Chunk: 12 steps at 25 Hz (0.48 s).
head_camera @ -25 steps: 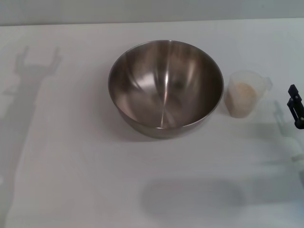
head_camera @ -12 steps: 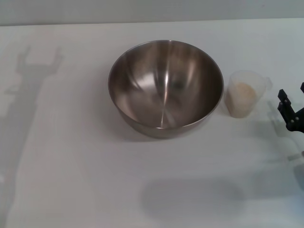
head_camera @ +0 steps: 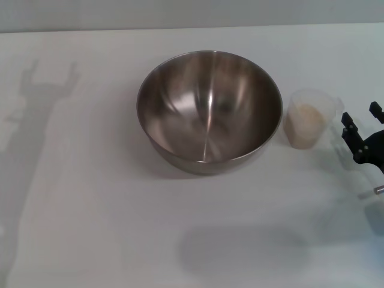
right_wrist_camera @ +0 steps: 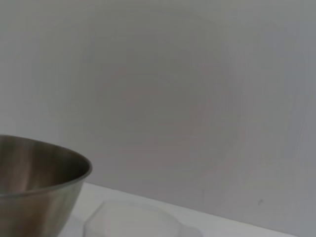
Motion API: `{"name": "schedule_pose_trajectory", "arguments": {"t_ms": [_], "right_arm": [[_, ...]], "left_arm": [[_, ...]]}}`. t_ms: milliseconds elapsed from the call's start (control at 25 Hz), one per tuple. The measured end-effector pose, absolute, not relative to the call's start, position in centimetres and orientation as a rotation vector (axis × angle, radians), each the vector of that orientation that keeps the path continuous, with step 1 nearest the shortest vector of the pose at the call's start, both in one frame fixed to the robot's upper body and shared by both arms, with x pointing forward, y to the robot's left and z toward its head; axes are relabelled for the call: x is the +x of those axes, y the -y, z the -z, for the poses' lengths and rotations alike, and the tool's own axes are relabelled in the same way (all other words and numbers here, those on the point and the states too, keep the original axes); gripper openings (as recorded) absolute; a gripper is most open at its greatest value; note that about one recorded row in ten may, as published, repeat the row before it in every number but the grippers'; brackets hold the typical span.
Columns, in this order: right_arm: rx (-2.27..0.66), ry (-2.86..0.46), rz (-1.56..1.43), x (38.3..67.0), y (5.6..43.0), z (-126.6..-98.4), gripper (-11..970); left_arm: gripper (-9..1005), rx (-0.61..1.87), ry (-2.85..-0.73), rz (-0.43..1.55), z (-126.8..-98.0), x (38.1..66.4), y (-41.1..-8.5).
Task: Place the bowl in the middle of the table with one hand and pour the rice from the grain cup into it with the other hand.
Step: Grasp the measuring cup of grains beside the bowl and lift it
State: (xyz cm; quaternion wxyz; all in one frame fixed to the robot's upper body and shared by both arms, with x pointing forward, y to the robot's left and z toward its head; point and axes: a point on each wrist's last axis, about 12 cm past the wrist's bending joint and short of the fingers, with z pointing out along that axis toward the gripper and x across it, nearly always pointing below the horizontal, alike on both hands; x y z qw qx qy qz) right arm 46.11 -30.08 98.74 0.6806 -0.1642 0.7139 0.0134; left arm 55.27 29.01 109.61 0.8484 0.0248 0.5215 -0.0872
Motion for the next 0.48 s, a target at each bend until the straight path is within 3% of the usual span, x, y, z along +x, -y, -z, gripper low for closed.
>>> {"name": "schedule_pose_trajectory", "arguments": {"t_ms": [480], "right_arm": [[-0.393, -1.610, -0.025, 47.14, 30.51, -98.98, 545]], "left_arm": [[870, 0.048, -1.085, 0.184, -109.55, 54.81, -29.17]]}}
